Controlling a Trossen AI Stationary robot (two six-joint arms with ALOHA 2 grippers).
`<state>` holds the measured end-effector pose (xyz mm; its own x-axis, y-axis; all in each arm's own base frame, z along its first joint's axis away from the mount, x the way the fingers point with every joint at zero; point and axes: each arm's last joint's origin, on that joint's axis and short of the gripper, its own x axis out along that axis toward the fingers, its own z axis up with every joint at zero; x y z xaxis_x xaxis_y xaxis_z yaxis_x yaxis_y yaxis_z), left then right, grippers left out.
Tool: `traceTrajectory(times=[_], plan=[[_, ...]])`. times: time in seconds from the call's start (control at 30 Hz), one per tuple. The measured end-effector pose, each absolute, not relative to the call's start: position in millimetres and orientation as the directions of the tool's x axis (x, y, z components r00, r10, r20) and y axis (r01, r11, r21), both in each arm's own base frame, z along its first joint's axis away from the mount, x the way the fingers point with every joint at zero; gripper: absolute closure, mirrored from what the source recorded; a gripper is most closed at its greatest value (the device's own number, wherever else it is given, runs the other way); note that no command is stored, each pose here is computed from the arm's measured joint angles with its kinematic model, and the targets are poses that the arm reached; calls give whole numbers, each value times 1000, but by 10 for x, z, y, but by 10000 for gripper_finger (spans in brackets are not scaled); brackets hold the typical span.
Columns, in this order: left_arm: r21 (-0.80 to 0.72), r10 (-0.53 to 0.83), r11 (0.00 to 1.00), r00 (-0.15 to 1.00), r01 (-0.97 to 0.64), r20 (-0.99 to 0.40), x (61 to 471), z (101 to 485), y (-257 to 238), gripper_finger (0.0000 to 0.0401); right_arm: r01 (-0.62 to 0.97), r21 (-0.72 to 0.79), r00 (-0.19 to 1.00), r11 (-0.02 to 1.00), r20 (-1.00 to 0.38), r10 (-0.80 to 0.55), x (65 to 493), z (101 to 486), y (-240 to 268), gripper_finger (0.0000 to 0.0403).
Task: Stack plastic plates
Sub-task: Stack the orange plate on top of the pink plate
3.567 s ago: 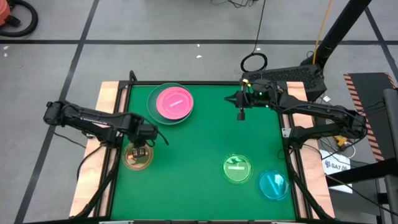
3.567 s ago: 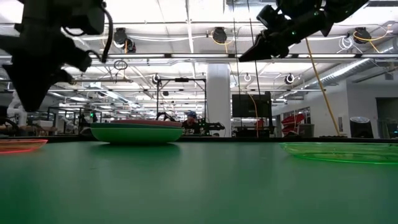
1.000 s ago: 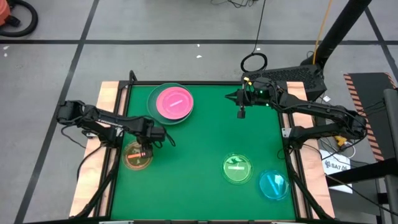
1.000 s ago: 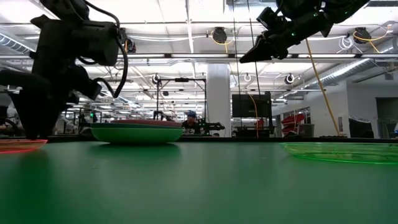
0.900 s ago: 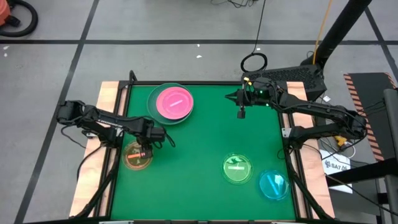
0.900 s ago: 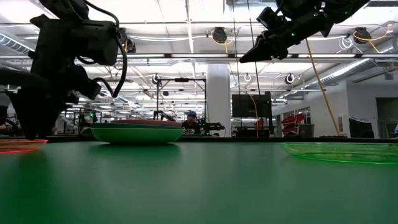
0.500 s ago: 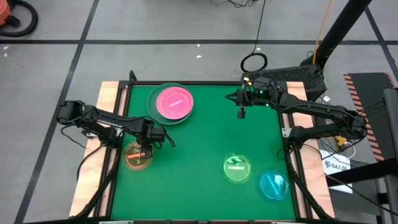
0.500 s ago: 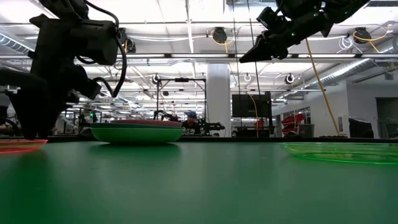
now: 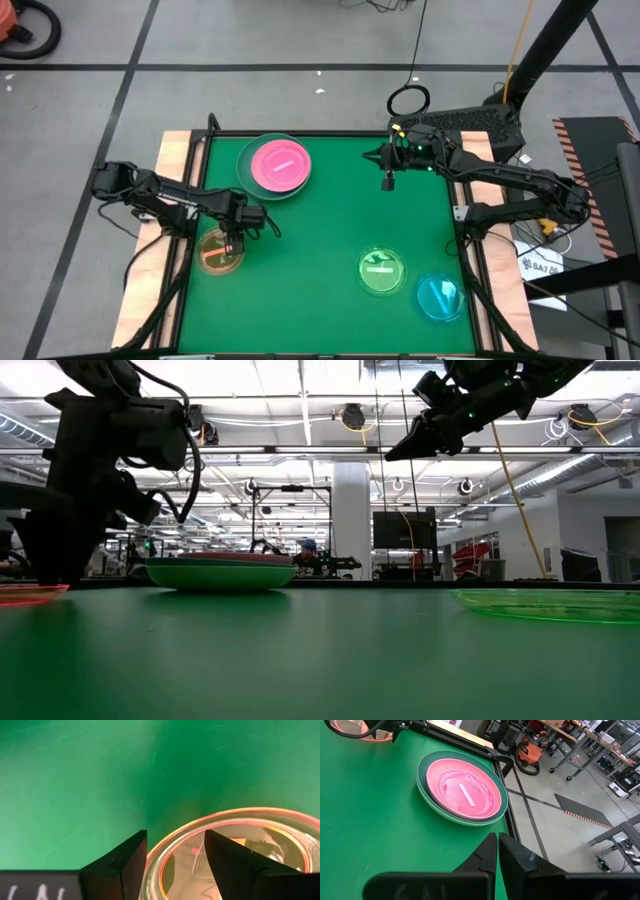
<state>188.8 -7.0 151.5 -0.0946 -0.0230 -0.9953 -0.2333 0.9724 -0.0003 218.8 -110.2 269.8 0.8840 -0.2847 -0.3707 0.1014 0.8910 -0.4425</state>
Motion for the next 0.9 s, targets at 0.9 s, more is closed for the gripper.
traceTrajectory(times=[0.9], plan=[[-21,-9,982,64,-188,-998,2162,1779,-41,224,103,-446,883,889,-371,-288,2187,2698,-1104,392]])
